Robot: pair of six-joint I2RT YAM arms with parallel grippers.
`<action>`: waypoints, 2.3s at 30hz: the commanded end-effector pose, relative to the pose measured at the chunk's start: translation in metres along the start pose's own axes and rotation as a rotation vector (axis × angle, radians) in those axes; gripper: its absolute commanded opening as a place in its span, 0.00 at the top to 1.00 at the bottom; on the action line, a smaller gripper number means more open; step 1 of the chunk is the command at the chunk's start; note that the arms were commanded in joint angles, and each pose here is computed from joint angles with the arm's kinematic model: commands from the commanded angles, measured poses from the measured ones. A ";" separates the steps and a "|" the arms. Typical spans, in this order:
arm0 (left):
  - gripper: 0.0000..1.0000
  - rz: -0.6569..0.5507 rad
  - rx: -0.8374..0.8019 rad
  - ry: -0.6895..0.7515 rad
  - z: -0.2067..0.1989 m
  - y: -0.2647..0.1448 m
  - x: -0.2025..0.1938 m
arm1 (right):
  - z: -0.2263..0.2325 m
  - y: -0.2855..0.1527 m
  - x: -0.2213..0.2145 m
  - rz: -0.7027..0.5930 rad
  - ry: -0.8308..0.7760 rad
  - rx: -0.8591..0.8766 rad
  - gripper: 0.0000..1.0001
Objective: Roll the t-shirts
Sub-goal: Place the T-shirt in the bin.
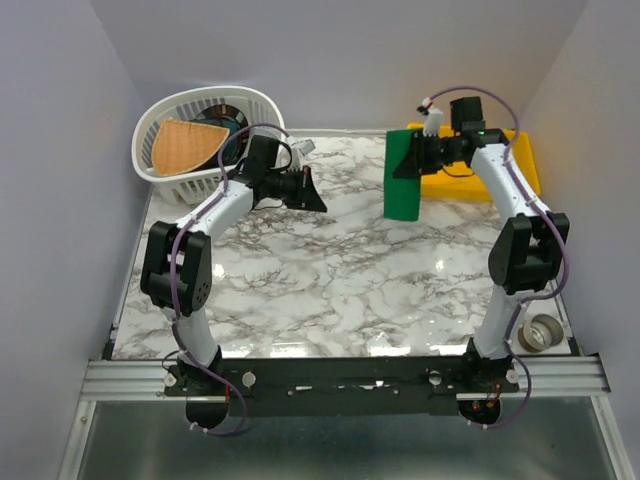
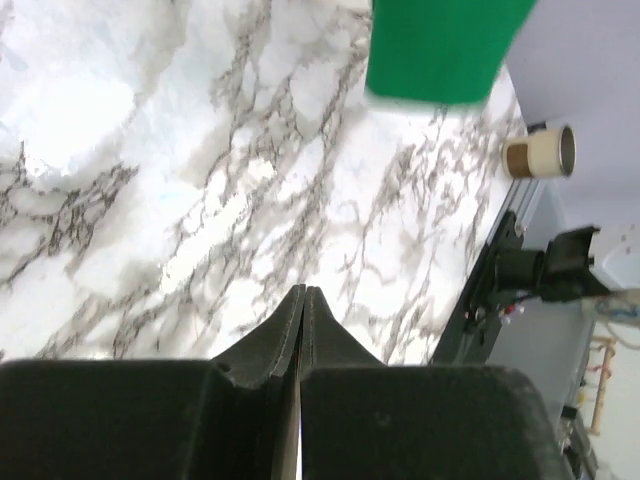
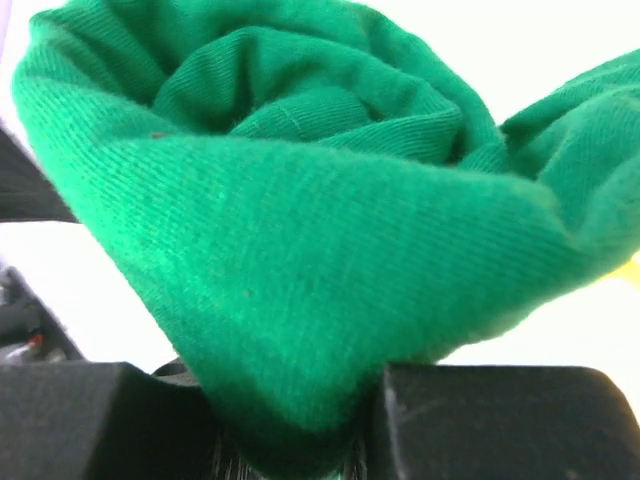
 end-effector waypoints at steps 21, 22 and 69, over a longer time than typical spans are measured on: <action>0.88 0.289 0.072 0.138 0.006 -0.051 -0.077 | -0.155 -0.035 0.109 -0.283 0.009 0.006 0.99; 0.88 0.313 0.072 0.120 0.009 -0.050 -0.082 | -0.164 -0.026 0.105 -0.276 0.029 0.024 1.00; 0.88 0.479 0.069 0.108 0.040 -0.034 -0.120 | -0.206 -0.004 0.006 -0.031 0.369 0.134 1.00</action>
Point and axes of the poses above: each gripper's point midway between its finger pads, its own y axis out along the fingers, its own z axis along the line the jaws close on, x = y × z, the point moved 5 cm from there along -y, back along the fingers, and after that the axes turned 4 degrees about y, right-handed, at the moved point
